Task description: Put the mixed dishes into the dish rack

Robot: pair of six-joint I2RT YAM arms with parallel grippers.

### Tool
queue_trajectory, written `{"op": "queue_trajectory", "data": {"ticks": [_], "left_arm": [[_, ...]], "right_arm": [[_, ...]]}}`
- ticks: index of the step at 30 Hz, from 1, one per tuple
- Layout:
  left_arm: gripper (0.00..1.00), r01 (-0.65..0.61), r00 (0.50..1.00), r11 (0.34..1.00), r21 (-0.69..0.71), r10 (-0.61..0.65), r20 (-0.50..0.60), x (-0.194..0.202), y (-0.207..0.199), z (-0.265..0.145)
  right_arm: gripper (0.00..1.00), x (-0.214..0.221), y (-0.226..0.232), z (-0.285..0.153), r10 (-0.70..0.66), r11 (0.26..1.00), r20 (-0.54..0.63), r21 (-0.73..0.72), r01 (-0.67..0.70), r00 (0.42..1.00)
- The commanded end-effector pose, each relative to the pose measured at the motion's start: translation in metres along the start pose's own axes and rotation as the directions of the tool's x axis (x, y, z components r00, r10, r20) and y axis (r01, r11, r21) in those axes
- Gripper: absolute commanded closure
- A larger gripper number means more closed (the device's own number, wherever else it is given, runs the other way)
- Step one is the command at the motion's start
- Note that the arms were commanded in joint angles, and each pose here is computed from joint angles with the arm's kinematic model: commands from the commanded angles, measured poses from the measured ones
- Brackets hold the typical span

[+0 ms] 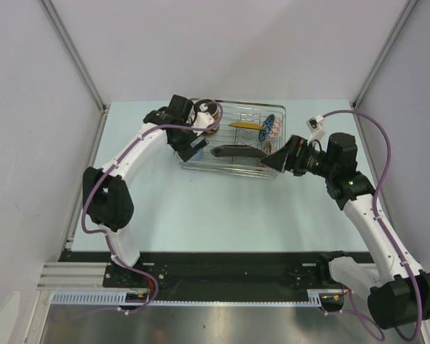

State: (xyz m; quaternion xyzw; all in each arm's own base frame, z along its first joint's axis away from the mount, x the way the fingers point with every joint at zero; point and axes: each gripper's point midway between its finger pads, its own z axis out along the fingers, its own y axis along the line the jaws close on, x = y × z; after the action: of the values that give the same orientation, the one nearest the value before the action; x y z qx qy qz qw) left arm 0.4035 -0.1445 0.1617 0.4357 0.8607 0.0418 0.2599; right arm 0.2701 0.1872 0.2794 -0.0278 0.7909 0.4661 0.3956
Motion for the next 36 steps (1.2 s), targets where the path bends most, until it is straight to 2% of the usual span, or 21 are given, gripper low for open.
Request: {"op": "queue_trajectory", "data": {"ticks": [1, 27, 36], "left_arm": [[0.0, 0.005, 0.999, 0.996, -0.086, -0.001, 0.042, -0.014, 0.025, 0.004], [0.0, 0.003, 0.999, 0.976, -0.217, 0.009, 0.051, -0.041, 0.063, 0.045], [0.0, 0.048, 0.992, 0.971, -0.233, -0.019, 0.125, -0.065, 0.075, 0.021]], "right_arm": [[0.0, -0.004, 0.008, -0.002, -0.023, 0.999, 0.031, -0.028, 0.024, 0.999], [0.0, 0.0, 0.003, -0.002, -0.009, 1.0, 0.035, -0.015, 0.009, 0.999], [0.0, 0.003, 0.0, -0.002, -0.002, 1.0, 0.032, -0.005, 0.002, 0.999]]}}
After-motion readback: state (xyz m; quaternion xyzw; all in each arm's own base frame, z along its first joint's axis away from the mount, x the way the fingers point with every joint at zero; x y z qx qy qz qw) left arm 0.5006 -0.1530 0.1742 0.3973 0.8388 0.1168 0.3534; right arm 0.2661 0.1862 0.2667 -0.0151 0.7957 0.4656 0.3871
